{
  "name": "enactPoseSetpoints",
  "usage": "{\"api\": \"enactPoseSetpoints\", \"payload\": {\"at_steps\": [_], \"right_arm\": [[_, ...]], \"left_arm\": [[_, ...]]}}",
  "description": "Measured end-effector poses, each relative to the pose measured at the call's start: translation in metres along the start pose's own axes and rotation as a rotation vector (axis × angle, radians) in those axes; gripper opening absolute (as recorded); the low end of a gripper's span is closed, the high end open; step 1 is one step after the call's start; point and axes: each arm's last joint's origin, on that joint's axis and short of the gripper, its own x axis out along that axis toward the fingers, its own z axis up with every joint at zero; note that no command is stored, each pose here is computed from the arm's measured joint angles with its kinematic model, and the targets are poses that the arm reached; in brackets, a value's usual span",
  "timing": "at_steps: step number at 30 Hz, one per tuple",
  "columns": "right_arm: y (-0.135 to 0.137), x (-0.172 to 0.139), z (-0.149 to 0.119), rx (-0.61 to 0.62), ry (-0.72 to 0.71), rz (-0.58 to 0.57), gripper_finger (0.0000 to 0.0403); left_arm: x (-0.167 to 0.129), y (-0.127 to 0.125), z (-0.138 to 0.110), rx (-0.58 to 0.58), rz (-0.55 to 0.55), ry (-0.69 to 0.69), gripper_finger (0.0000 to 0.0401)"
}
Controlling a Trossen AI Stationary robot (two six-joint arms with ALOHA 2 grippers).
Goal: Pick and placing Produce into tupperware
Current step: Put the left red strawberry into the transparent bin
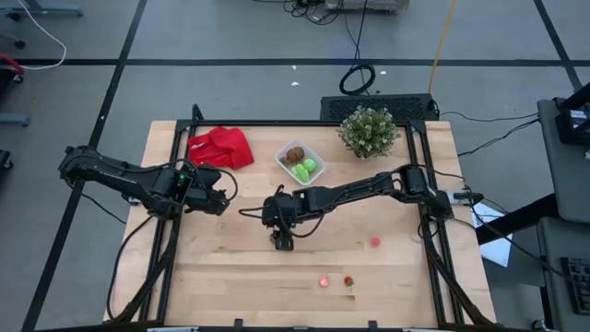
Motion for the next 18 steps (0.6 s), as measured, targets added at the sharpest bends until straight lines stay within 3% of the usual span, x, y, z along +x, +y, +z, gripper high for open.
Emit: {"api": "enactPoseSetpoints", "payload": {"at_steps": [18], "right_arm": [[0.004,0.018,-0.007,0.020,0.034,0.075,0.0205]], "left_arm": [[0.000,0.000,0.000,0.006,-0.001,-0.001,0.0296]]}}
